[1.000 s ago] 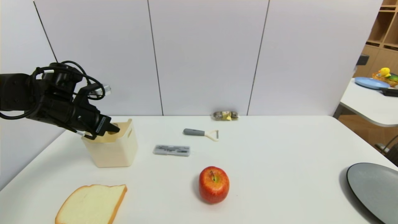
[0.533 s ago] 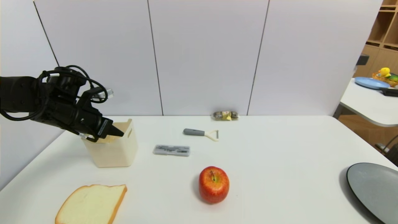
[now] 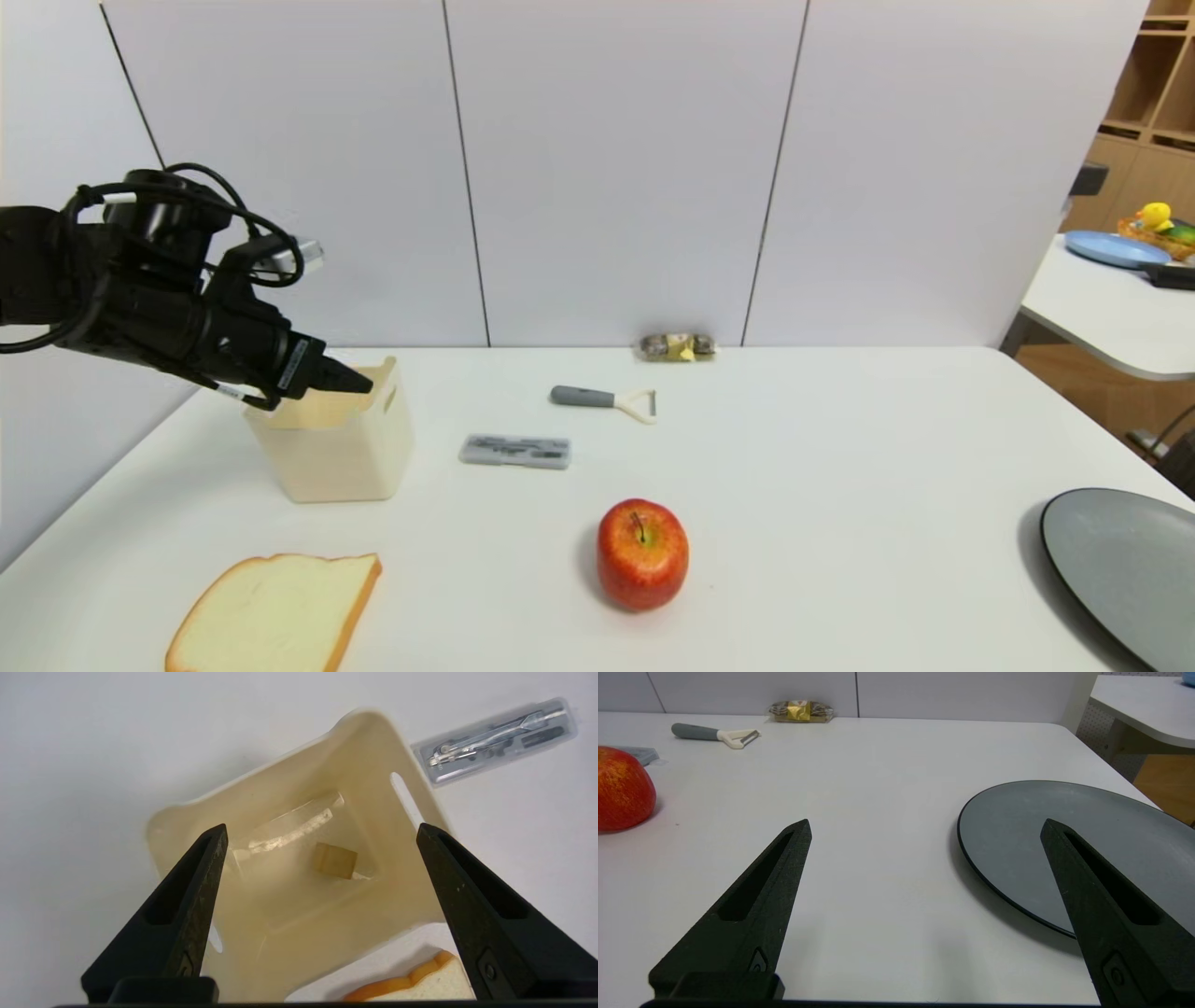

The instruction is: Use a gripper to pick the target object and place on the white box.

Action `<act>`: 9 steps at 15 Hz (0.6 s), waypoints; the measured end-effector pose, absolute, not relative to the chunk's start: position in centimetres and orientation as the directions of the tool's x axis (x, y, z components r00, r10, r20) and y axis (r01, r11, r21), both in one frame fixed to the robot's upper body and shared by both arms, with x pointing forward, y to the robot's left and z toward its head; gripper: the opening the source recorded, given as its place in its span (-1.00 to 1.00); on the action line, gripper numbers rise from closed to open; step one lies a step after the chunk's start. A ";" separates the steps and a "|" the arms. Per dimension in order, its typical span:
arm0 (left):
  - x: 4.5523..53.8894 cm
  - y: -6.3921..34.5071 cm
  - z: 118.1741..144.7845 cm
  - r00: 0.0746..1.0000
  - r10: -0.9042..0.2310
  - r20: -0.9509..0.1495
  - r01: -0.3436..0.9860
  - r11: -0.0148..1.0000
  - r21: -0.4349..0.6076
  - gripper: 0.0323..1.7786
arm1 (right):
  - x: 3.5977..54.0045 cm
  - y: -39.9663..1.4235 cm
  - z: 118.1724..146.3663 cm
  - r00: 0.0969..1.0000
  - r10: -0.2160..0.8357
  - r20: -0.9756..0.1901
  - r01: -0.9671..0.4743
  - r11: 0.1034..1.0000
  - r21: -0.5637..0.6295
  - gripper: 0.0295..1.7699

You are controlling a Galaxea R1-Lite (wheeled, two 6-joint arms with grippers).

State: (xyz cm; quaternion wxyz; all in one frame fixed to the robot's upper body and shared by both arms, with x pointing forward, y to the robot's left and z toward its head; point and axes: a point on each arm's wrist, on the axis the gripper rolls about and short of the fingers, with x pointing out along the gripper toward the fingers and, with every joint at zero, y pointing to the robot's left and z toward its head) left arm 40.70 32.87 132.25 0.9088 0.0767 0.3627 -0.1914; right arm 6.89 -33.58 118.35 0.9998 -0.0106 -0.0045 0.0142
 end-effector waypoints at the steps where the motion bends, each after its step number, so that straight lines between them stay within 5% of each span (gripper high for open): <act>1: 40.2 32.8 133.0 0.680 -0.293 -0.672 0.404 0.915 0.010 0.68 | 6.9 -33.6 118.3 1.000 0.028 0.008 -0.028 0.999 -0.021 0.92; 9: 29.3 32.7 139.1 0.824 -0.294 -0.485 0.389 0.915 0.106 0.83 | 6.9 -33.6 118.3 1.000 0.029 0.008 -0.028 0.999 -0.021 0.92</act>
